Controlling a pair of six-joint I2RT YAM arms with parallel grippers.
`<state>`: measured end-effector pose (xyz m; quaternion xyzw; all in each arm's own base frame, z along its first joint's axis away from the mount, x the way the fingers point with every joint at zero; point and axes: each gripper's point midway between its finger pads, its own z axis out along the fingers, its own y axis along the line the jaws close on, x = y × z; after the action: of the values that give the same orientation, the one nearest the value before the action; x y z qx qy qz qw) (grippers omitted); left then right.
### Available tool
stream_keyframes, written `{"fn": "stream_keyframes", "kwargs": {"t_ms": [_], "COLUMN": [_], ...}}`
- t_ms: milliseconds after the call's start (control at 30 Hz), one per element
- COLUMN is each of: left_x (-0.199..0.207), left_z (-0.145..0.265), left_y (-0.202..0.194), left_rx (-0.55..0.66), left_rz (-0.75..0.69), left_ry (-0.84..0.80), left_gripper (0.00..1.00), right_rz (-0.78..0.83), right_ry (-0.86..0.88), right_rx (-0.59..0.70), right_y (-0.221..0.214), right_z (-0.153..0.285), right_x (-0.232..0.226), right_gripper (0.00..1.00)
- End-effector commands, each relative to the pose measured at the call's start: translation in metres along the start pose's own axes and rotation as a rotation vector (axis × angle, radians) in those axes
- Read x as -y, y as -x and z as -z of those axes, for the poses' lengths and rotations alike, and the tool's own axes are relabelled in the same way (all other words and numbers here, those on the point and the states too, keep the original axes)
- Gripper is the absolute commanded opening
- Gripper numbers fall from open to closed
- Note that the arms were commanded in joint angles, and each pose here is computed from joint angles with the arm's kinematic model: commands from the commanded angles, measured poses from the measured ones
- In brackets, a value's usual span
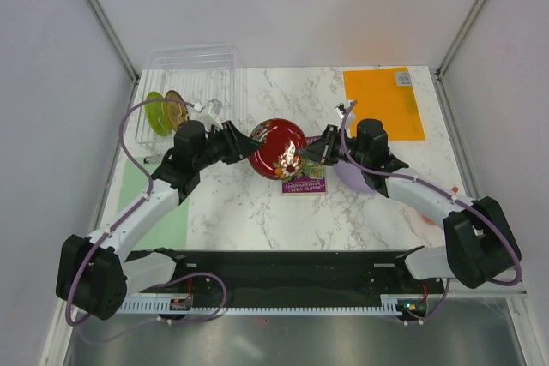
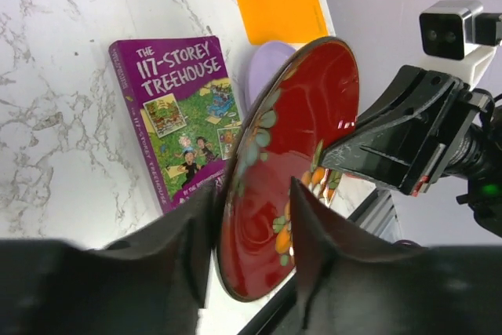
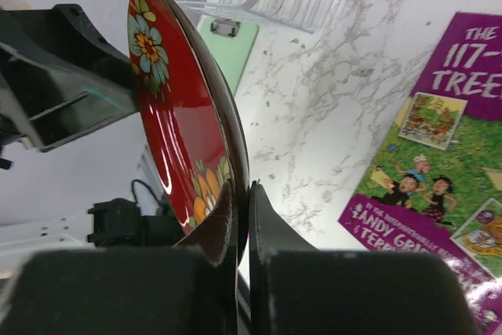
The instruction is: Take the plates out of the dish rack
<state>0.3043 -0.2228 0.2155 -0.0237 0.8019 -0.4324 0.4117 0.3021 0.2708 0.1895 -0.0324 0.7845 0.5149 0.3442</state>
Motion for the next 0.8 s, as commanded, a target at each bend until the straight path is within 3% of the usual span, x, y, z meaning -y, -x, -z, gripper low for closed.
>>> {"fn": "stream_keyframes", "kwargs": {"t_ms": [0, 67, 100, 133, 200, 400, 767], "left_x": [0.031, 0.022, 0.014, 0.007, -0.007, -0.025, -0.056], "left_z": [0.011, 0.011, 0.012, 0.013, 0.017, 0.038, 0.082], "left_y": [0.024, 0.025, 0.022, 0.025, 0.023, 0.034, 0.056], "left_rx": [0.093, 0.103, 0.087, 0.103, 0.098, 0.178, 0.308], "left_rz": [-0.041, -0.051, -0.063, -0.072, -0.093, -0.152, -0.265], "left_ry": [-0.092, -0.042, 0.0, 0.045, 0.12, 0.239, 0.473], "left_gripper": [0.64, 0.78, 0.85, 0.99, 1.0, 1.0, 1.0], "right_rz": [0.151, 0.163, 0.176, 0.174, 0.168, 0.069, -0.099], "right_ry": [-0.079, -0.154, -0.209, -0.264, -0.373, -0.714, -0.914], "right_rx": [0.159, 0.178, 0.246, 0.24, 0.33, 0.359, 0.383], "right_y": [0.041, 0.046, 0.063, 0.063, 0.084, 0.09, 0.07], "right_z": [0.015, 0.028, 0.043, 0.052, 0.082, 0.157, 0.195], "right_x": [-0.011, -0.004, -0.001, 0.009, 0.025, 0.098, 0.161], "right_gripper": [0.0, 0.0, 0.0, 0.0, 0.0, 0.0, 0.0]}}
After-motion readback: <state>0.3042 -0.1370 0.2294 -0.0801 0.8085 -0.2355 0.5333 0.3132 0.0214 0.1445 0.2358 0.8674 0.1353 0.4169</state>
